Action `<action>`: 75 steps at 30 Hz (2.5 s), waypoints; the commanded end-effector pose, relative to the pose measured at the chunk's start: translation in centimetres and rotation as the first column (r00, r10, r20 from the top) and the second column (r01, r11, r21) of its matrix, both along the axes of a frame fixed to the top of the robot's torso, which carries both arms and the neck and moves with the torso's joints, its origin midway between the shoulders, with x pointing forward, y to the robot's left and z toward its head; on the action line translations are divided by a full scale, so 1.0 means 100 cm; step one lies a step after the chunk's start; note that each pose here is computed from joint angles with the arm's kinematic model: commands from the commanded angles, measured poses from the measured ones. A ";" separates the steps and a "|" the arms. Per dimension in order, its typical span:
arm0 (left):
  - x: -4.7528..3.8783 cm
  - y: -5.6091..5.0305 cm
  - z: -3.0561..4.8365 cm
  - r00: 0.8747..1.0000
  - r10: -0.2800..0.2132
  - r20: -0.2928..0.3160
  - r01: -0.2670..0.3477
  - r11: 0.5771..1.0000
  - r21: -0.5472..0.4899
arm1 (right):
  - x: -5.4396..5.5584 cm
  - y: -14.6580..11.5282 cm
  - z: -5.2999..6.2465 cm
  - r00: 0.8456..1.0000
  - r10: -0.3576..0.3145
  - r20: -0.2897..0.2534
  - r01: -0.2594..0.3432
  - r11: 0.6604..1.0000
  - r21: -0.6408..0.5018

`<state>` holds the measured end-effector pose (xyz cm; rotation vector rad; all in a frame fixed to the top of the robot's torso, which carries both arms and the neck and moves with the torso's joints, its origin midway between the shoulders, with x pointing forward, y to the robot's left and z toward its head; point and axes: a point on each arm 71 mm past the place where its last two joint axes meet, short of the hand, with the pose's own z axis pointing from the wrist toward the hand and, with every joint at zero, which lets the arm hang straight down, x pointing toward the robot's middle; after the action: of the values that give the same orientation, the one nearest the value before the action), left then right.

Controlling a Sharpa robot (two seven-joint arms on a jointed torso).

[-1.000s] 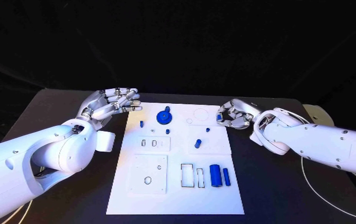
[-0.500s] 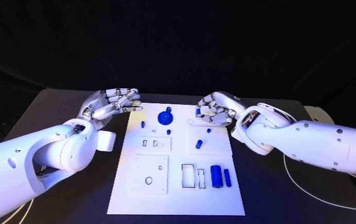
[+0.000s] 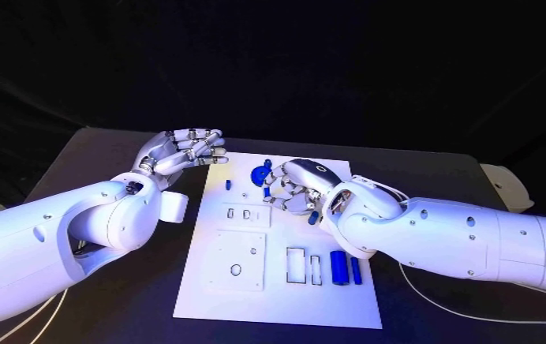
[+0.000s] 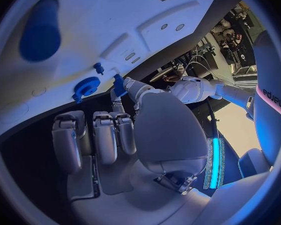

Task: Assemble the parts on the task board

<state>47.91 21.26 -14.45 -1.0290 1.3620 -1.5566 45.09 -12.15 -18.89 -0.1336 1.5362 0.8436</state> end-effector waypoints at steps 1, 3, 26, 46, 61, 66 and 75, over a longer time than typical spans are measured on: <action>-0.0006 -0.003 0.0012 1.000 -0.022 0.007 0.022 1.000 -0.006 | -0.003 0.009 -0.007 1.000 -0.003 0.007 0.004 0.997 -0.072; -0.0006 -0.003 0.0012 1.000 -0.023 0.007 0.023 1.000 -0.006 | -0.005 0.014 -0.010 1.000 0.005 0.002 -0.005 0.997 -0.082; 0.0007 -0.003 0.0007 1.000 -0.020 0.008 0.020 1.000 -0.005 | -0.011 0.032 -0.027 0.999 0.042 -0.029 -0.046 0.989 -0.143; 0.0009 -0.002 0.0005 1.000 -0.019 0.007 0.019 1.000 -0.005 | -0.008 0.031 -0.032 0.999 0.037 -0.031 -0.041 0.984 -0.170; 0.0011 -0.002 0.0004 1.000 -0.017 0.007 0.017 1.000 -0.004 | -0.008 0.031 -0.031 0.999 0.038 -0.016 -0.040 0.986 -0.163; 0.0012 -0.002 0.0004 1.000 -0.017 0.006 0.017 1.000 -0.004 | -0.008 0.031 -0.031 0.999 0.036 -0.008 -0.037 0.987 -0.156; 0.0018 -0.001 -0.0002 1.000 -0.017 0.006 0.017 1.000 0.009 | -0.011 0.029 -0.023 0.998 0.027 0.056 -0.022 0.996 -0.089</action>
<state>48.13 21.37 -14.56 -1.0302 1.3641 -1.5497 44.09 -9.23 -21.60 -0.2530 1.5788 0.7749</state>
